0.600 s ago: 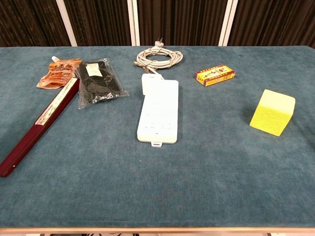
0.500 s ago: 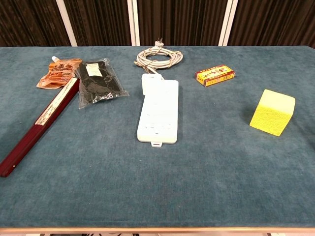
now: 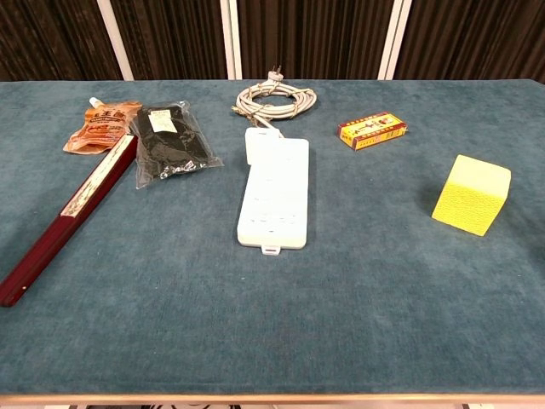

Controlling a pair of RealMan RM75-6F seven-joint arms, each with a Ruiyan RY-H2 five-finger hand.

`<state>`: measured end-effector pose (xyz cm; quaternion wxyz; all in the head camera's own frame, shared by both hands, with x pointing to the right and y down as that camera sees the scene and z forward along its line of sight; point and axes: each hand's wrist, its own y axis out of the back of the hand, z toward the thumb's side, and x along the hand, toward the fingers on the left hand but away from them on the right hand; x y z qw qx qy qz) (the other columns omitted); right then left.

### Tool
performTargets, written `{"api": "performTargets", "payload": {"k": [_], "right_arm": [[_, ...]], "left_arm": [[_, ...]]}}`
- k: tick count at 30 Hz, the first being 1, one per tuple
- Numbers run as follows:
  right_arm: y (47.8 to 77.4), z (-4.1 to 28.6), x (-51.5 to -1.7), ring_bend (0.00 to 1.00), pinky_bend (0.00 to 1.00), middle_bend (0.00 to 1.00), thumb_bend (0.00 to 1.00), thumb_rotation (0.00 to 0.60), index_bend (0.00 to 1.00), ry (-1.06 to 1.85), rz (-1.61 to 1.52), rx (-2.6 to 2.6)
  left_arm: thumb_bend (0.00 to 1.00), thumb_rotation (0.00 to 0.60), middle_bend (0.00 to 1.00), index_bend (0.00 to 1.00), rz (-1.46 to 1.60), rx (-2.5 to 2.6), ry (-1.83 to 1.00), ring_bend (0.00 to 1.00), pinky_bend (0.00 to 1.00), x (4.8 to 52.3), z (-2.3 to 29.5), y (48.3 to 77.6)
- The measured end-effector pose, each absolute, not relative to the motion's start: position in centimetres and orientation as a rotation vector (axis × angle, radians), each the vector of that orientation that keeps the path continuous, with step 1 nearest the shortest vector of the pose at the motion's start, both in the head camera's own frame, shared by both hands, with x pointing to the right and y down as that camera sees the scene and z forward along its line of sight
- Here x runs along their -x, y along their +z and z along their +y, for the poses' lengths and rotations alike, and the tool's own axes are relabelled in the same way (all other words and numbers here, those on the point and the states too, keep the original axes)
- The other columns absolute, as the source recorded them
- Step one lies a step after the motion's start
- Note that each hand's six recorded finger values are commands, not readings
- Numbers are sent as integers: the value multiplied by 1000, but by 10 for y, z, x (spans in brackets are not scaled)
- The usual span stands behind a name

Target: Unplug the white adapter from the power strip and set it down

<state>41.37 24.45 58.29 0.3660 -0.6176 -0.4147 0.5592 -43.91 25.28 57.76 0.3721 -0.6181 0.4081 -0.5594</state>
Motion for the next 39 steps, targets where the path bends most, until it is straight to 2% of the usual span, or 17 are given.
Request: {"api": "performTargets", "payload": {"k": [6,14,23,25,27,29,31,39], "right_arm": [[582,222,-389,0,0,0,327,600,0,1390,-1024,1590],[588,180,-327,0,0,2,328,600,0,1294,-969,1672],[608,140,-236,61,45,131,330,600,10,1192,-883,1791],[614,135,-217,77,55,152,398,600,35,1177,-861,1815],[620,131,-202,86,76,158,555,600,68,1168,-849,1836],[625,132,-191,88,86,157,670,600,97,1167,-853,1862],[630,135,-178,87,87,157,715,600,115,1157,-854,1893],[649,163,-144,88,87,158,743,600,117,1126,-773,1979]], "left_arm": [[12,600,0,0,1059,1589,-1434,0,30,436,245,580],[12,600,0,0,1051,1614,-1394,0,31,412,215,585],[13,600,0,0,1037,1676,-1325,0,32,365,175,590],[14,600,0,0,1034,1682,-1314,0,32,359,169,591],[20,600,0,0,1031,1692,-1301,0,32,350,160,591],[25,600,0,0,1027,1703,-1292,0,32,341,152,592],[27,600,0,0,1023,1712,-1282,0,32,333,144,592],[36,600,0,10,986,1754,-1245,0,33,299,110,597]]}}
